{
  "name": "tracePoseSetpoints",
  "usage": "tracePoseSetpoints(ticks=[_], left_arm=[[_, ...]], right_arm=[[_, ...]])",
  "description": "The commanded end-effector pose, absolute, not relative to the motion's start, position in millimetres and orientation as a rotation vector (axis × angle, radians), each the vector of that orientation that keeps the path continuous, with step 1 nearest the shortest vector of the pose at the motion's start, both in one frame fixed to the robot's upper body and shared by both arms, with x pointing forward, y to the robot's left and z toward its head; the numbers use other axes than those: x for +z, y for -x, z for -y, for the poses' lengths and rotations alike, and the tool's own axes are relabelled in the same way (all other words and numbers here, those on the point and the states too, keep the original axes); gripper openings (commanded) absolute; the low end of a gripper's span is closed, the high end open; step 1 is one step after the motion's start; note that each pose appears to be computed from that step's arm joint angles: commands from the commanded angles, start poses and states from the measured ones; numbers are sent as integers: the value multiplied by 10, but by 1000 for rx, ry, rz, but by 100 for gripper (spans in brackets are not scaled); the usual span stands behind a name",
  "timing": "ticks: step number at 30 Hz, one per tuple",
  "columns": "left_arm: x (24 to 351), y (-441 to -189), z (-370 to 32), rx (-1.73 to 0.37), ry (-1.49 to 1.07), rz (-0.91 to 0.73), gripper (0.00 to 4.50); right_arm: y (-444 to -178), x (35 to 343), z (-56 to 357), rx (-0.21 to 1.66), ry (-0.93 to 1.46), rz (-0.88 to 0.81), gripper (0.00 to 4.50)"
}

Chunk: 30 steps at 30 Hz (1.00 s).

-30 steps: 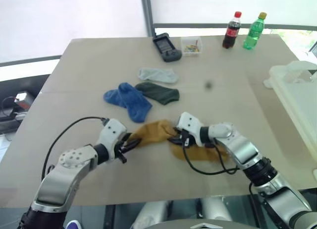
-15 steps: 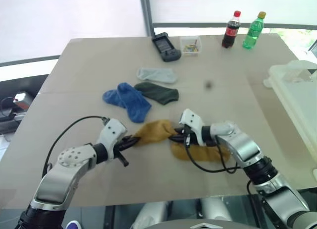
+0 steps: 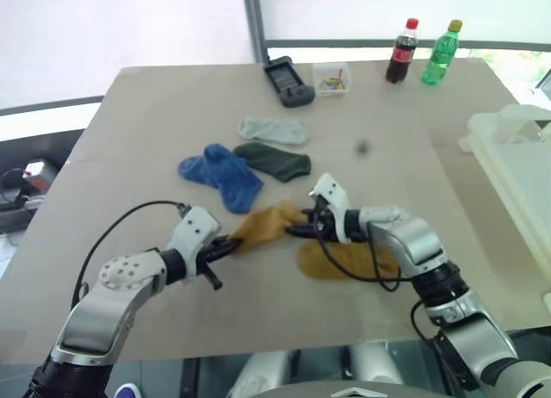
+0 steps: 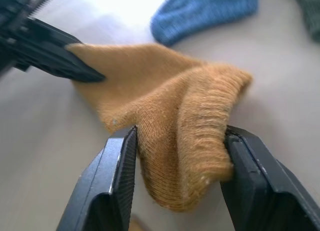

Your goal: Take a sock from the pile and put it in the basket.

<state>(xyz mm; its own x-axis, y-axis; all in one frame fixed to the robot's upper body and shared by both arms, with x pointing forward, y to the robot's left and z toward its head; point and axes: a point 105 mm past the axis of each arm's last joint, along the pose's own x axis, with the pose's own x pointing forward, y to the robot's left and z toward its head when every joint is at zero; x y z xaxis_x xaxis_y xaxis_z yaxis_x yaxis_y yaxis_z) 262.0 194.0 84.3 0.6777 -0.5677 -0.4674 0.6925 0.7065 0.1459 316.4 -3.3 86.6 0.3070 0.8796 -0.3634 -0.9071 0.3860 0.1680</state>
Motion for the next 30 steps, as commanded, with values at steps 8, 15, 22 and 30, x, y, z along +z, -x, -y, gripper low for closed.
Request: tracePoseSetpoints(ticks=[8,15,22,30], left_arm=[[1042,-2556,-1791,-802,-290,-339,0],[1461,-2444,-1356,-1030,-147,-252,0],[1538,-2426,-995,-1223,-113,-266,0],[1312,-2520,-721,-1365,-171,-323,0]], right_arm=[[-3161,1158,220,1177,16,-368,7],[-2852,1530,639,1195,-36,-329,7],[-2422,1582,1104,1114,-19,-384,7],[-2235,1302,1264,956,-10,-462,7]])
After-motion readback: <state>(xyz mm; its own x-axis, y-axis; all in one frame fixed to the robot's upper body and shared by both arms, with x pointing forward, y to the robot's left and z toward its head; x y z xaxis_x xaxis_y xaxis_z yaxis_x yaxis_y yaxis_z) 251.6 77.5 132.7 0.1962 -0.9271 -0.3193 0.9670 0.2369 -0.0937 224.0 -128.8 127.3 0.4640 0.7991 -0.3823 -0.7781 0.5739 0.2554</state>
